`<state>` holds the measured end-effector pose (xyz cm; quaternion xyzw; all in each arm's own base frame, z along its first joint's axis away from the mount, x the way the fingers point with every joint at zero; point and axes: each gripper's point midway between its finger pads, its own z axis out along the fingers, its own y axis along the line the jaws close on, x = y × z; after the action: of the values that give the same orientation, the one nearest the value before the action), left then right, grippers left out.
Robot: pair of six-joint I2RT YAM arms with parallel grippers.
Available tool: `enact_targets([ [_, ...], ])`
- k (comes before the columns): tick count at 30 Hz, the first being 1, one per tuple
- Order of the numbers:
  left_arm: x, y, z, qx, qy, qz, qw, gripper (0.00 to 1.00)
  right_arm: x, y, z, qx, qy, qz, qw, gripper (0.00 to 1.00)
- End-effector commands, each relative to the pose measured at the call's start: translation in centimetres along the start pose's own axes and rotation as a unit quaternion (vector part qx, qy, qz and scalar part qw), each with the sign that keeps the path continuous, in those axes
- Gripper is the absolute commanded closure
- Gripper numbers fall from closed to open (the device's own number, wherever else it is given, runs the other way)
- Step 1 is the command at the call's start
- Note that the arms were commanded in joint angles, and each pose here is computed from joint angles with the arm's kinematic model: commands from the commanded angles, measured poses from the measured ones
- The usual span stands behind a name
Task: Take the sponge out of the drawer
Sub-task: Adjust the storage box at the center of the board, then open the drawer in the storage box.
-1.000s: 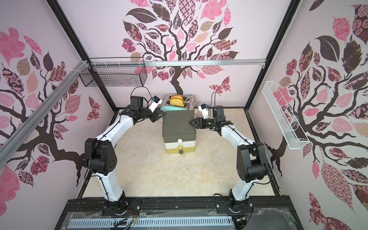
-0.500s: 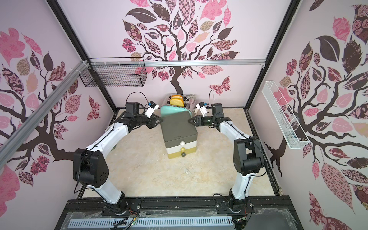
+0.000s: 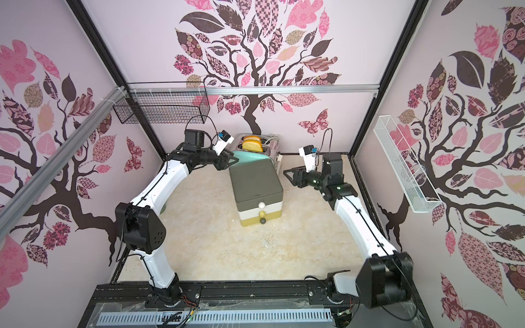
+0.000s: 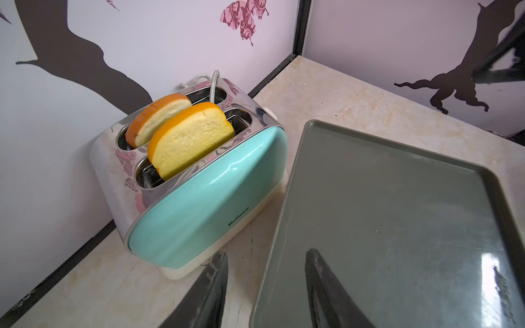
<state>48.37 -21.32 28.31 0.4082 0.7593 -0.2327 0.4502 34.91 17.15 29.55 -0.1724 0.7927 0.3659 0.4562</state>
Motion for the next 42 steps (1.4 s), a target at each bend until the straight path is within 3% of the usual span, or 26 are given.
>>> enact_targets([
  [1,2.5,0.8,0.9,0.024,0.038,-0.004,0.999,0.53,4.6,1.5,0.5,0.007,0.043,0.026,0.999,0.47],
  [5,4.4,0.5,1.8,0.053,0.059,-0.015,0.997,0.53,7.0,3.5,0.7,-0.027,0.055,0.057,0.996,0.47],
  [11,5.6,-0.5,2.0,0.075,0.068,-0.023,0.995,0.54,9.1,2.8,1.8,-0.031,0.072,0.086,0.993,0.48],
  [28,6.7,-1.9,1.5,0.082,0.078,-0.043,0.993,0.69,9.9,3.5,5.4,-0.039,0.09,0.08,0.992,0.49],
  [42,7.7,-2.6,1.3,0.075,0.082,-0.056,0.992,0.73,9.3,6.1,5.7,-0.052,0.088,0.065,0.993,0.47],
])
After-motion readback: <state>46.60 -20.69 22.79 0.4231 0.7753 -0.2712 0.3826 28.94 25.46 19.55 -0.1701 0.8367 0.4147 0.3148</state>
